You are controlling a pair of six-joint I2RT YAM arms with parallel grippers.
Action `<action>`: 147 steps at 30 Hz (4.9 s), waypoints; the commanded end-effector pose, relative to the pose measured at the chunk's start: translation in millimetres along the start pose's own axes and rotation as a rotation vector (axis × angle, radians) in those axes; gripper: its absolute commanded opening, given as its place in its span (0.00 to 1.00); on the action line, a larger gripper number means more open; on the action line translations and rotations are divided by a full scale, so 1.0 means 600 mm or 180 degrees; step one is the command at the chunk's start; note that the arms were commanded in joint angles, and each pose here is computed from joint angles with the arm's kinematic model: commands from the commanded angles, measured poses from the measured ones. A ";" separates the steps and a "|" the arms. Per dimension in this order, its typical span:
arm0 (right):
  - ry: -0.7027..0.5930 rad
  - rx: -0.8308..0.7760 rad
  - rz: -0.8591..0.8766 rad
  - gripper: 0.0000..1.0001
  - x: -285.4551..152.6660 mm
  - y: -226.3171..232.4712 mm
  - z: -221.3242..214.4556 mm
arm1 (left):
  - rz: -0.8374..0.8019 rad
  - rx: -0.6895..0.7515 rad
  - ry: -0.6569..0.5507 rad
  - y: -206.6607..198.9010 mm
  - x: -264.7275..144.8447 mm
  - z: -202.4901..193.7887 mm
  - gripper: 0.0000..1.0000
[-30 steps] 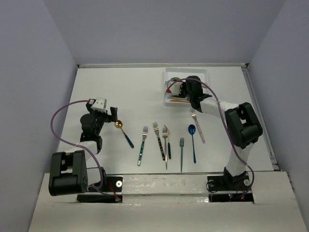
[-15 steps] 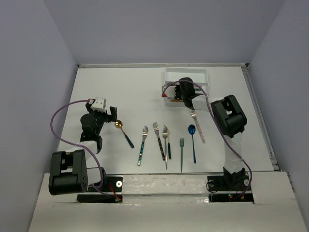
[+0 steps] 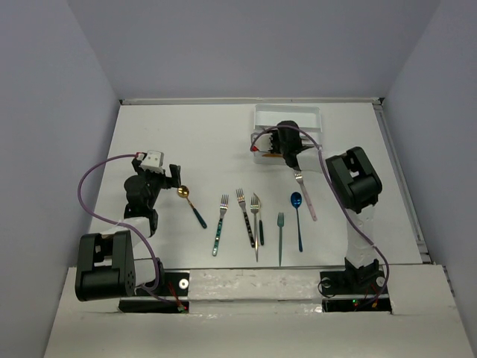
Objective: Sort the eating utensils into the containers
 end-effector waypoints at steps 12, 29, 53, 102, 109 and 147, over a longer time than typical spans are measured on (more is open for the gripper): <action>-0.0325 0.1838 -0.1175 0.55 -0.140 -0.201 0.028 | 0.0097 0.0105 -0.0352 0.014 0.011 0.043 0.99; 0.1406 0.4954 0.1095 0.58 -0.305 0.084 0.011 | 0.0100 0.0094 -0.0347 0.016 0.015 0.045 0.99; 0.2407 0.5201 0.1093 0.47 -0.285 0.216 -0.082 | 0.0095 0.0081 0.1312 0.095 0.067 0.143 0.99; -0.0936 0.0793 -0.0791 0.00 -0.081 -0.309 0.023 | 0.0164 0.0345 0.2090 0.078 -0.032 0.051 0.99; -0.0911 -0.0095 -0.0587 0.00 -0.028 -0.263 0.016 | 0.0218 0.0351 0.2156 0.082 -0.029 0.040 0.99; -0.0769 0.0013 -0.0777 0.42 0.058 -0.200 -0.023 | 0.0256 0.0378 0.2179 0.083 -0.030 0.034 0.99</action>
Point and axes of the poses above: each gripper's point midway between its finger pads, its own x axis out along the fingers, its own y axis along the line the jaws close on, z = x × y, the point moved 7 cm from there along -x, back along the fingers, and after that the axes turned 8 degrees about x, right-handed, at the moved point
